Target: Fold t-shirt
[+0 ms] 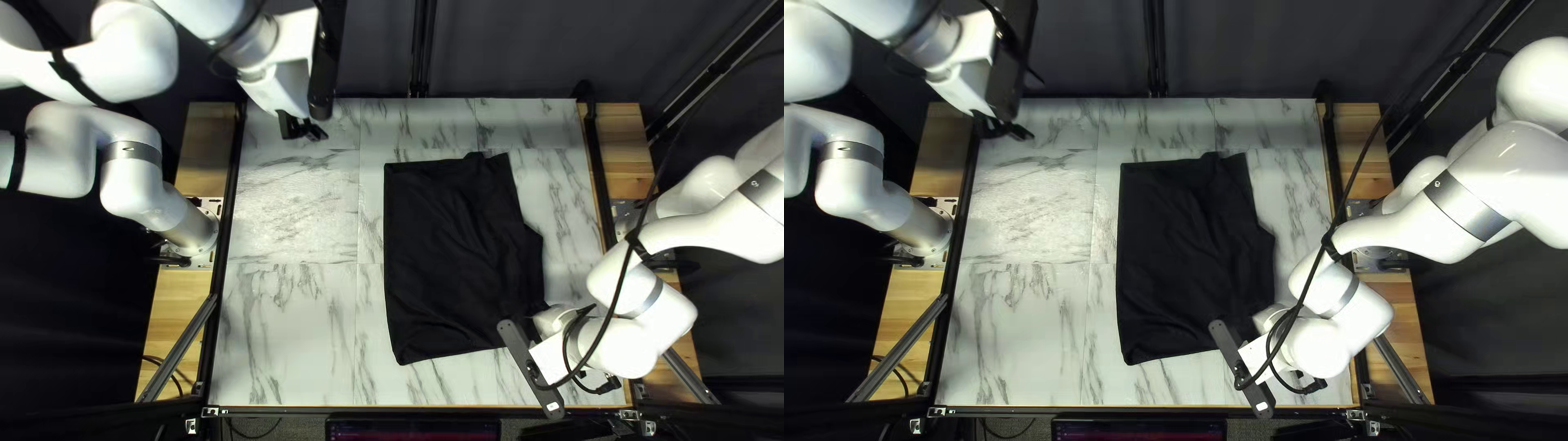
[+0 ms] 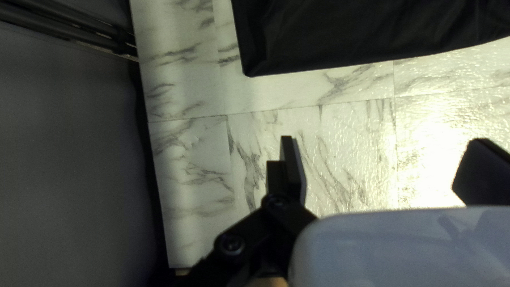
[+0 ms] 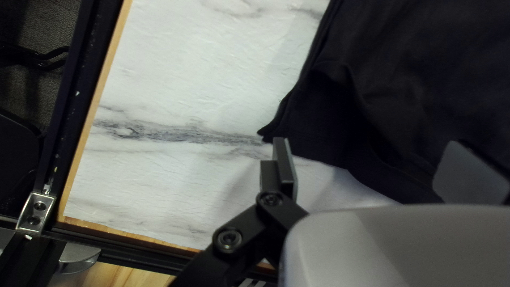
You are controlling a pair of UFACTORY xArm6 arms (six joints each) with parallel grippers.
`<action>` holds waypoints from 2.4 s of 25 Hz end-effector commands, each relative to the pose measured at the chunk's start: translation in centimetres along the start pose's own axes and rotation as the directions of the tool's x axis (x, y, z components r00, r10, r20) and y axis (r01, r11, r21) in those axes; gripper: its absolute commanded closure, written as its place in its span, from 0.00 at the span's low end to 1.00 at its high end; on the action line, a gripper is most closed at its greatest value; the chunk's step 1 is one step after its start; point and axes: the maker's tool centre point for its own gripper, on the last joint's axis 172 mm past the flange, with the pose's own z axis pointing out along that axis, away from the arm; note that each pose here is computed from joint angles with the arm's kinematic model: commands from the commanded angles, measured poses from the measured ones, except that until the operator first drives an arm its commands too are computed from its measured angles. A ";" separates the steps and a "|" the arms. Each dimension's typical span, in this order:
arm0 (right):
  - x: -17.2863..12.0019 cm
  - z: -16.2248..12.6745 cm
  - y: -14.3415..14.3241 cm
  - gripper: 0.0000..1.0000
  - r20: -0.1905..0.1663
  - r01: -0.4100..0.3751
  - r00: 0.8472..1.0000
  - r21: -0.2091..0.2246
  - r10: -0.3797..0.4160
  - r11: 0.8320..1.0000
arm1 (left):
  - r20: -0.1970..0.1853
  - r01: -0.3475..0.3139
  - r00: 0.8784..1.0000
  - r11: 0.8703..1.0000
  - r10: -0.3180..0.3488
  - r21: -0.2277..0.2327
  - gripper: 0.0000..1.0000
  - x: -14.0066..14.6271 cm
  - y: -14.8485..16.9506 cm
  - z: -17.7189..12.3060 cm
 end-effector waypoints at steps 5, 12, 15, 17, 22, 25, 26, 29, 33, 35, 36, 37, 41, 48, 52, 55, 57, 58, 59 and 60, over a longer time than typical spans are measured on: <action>-2.1 -7.0 4.7 0.00 -0.038 0.014 0.999 -0.050 -0.016 0.999 | 0.000 0.000 1.000 1.000 0.000 0.000 0.00 0.0 0.0 0.0; -5.9 -11.5 9.3 0.00 -0.055 -0.040 0.998 -0.035 0.038 0.999 | 0.000 0.000 1.000 1.000 0.000 0.000 0.00 0.0 0.0 0.0; -8.9 -13.3 11.3 0.00 -0.091 -0.109 0.990 0.021 0.111 0.994 | 0.000 0.000 1.000 1.000 0.000 0.000 0.00 0.0 0.0 0.0; -9.5 -13.6 11.2 0.00 -0.110 -0.135 0.984 0.044 0.139 0.990 | 0.000 0.000 1.000 1.000 0.000 0.000 0.00 0.0 0.0 0.0; -9.4 -12.5 10.0 0.00 -0.129 -0.147 0.980 0.053 0.153 0.988 | -0.001 0.005 1.000 1.000 -0.005 -0.009 0.00 0.1 0.5 0.2; -9.4 -12.5 10.0 0.00 -0.129 -0.147 0.980 0.053 0.153 0.988 | 0.000 -0.007 1.000 1.000 0.007 -0.010 0.00 1.3 3.1 0.6; -9.4 -12.5 10.0 0.00 -0.129 -0.147 0.980 0.053 0.153 0.988 | 0.000 -0.009 1.000 1.000 0.009 -0.010 0.00 1.5 3.5 0.7; -9.4 -12.5 10.0 0.00 -0.129 -0.147 0.980 0.053 0.153 0.988 | 0.002 -0.026 1.000 1.000 0.026 -0.014 0.00 3.4 8.2 1.9; -9.4 -12.5 10.0 0.00 -0.129 -0.147 0.980 0.053 0.153 0.988 | 0.010 -0.042 0.999 0.999 0.042 -0.024 0.00 5.4 13.9 4.6; -9.4 -12.5 10.0 0.00 -0.129 -0.147 0.980 0.053 0.153 0.988 | 0.025 -0.046 0.999 0.999 0.047 -0.024 0.00 6.2 17.3 7.3; -9.4 -12.5 10.0 0.00 -0.129 -0.147 0.980 0.053 0.153 0.988 | 0.029 -0.047 0.998 0.999 0.047 -0.023 0.00 6.3 18.0 8.0; -9.4 -12.5 10.0 0.00 -0.129 -0.147 0.980 0.053 0.153 0.988 | 0.042 -0.049 0.998 0.999 0.050 -0.017 0.00 6.5 19.4 10.1; -9.4 -12.5 10.0 0.00 -0.129 -0.147 0.980 0.053 0.153 0.988 | 0.097 -0.046 0.994 0.998 0.042 0.038 0.00 4.3 20.3 13.1; -9.4 -12.5 10.0 0.00 -0.129 -0.147 0.980 0.053 0.153 0.988 | 0.116 -0.035 0.993 0.997 0.027 0.070 0.00 3.0 19.1 11.4; -9.4 -12.5 10.0 0.00 -0.129 -0.147 0.980 0.053 0.153 0.988 | 0.107 -0.031 0.994 0.998 0.024 0.062 0.00 3.2 19.5 12.1; -9.4 -12.5 10.0 0.00 -0.129 -0.147 0.980 0.053 0.153 0.988 | 0.075 -0.033 0.997 0.997 0.028 0.066 0.00 3.2 21.3 14.7; -9.4 -12.5 10.0 0.00 -0.129 -0.147 0.980 0.053 0.153 0.988 | 0.064 -0.032 0.998 0.996 0.026 0.087 0.00 3.1 23.1 16.1; -9.4 -12.5 10.0 0.00 -0.129 -0.147 0.980 0.053 0.153 0.988 | 0.063 -0.033 0.998 0.995 0.027 0.095 0.00 3.1 23.6 16.5; -9.4 -12.5 10.0 0.00 -0.129 -0.147 0.980 0.053 0.153 0.988 | 0.068 -0.041 0.997 0.993 0.034 0.110 0.00 3.2 25.0 18.0; -9.4 -12.5 10.0 0.00 -0.129 -0.147 0.980 0.053 0.153 0.988 | 0.079 -0.048 0.996 0.991 0.039 0.121 0.00 3.1 25.8 19.2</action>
